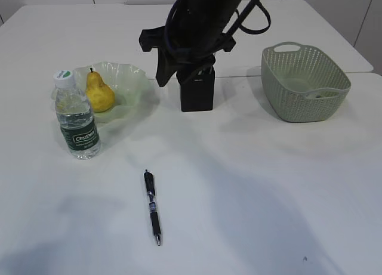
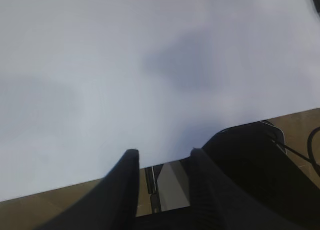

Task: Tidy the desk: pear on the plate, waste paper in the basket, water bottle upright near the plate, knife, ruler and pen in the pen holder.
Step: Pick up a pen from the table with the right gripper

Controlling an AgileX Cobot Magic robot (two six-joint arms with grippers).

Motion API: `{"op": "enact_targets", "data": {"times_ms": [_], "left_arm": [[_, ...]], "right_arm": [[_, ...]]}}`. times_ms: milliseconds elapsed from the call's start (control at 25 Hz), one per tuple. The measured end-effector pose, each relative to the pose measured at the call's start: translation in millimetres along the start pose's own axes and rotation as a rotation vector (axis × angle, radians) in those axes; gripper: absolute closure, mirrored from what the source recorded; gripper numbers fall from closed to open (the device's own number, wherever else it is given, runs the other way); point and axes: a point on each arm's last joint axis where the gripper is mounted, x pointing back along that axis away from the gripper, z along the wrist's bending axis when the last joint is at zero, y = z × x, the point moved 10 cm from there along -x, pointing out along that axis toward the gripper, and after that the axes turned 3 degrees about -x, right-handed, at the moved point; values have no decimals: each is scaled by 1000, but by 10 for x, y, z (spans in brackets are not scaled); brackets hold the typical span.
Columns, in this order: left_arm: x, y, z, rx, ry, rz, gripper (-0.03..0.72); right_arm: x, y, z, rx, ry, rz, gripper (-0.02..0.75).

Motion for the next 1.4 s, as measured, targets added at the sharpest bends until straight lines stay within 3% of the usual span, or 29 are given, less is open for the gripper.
{"op": "enact_targets", "data": {"times_ms": [200, 360, 800, 920, 1120, 1400], "left_arm": [[1, -53, -10, 0, -5, 28, 449], [1, -74, -14, 0, -7, 39, 449], [2, -81, -15, 0, -8, 42, 449], [2, -81, -15, 0, -8, 42, 449], [2, -81, -15, 0, -8, 42, 449], [2, -81, -15, 0, -8, 42, 449]], "right_arm": [[-71, -133, 298, 6, 34, 52, 406], [-313, -238, 397, -73, 39, 108, 406], [-905, -951, 66, -200, -67, 355, 406], [-987, -1144, 80, -200, -101, 406, 406], [-1070, -1271, 304, -129, -158, 407, 406], [-1171, -1113, 411, -100, -143, 299, 406]]}}
